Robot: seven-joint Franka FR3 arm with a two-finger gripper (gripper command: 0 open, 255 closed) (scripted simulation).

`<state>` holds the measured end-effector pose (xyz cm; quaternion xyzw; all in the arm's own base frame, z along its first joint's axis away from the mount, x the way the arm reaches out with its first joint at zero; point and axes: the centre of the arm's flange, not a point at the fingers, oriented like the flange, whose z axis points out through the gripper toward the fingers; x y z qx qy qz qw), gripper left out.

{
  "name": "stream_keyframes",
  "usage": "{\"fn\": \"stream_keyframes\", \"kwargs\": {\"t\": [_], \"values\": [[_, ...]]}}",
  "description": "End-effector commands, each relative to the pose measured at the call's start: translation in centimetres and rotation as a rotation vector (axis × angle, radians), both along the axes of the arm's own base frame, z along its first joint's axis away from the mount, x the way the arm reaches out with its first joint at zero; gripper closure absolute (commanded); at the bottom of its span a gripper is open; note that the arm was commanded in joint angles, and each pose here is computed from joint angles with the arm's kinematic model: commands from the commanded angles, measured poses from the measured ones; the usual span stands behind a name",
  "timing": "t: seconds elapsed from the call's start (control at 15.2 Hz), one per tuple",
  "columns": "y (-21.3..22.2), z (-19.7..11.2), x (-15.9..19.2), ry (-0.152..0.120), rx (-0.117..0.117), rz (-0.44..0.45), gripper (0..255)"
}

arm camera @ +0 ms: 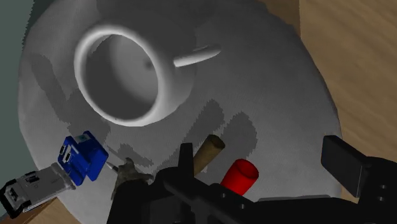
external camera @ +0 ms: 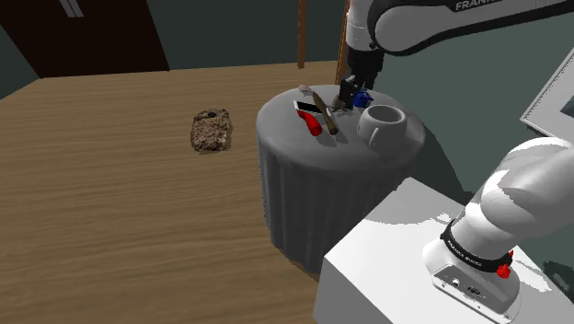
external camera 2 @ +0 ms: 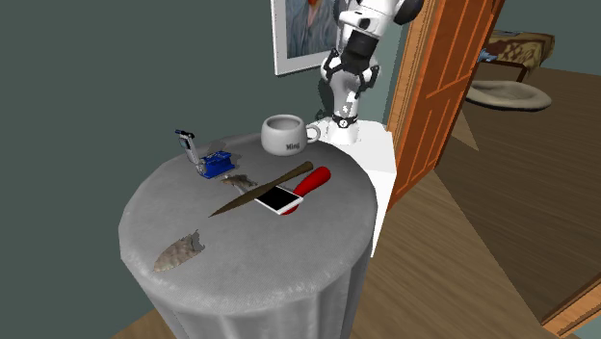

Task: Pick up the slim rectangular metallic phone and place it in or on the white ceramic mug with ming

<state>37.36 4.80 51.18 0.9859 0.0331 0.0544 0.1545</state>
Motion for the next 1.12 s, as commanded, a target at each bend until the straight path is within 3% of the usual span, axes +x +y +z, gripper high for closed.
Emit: {"fn": "stream_keyframes", "kwargs": {"t": [0.0, 1.06], "values": [[1.5, -2.2, 1.6, -0.032, -0.076, 0.006, 0], [8.5, -19.9, 16.6, -0.250, -0.679, 0.032, 0]]}}
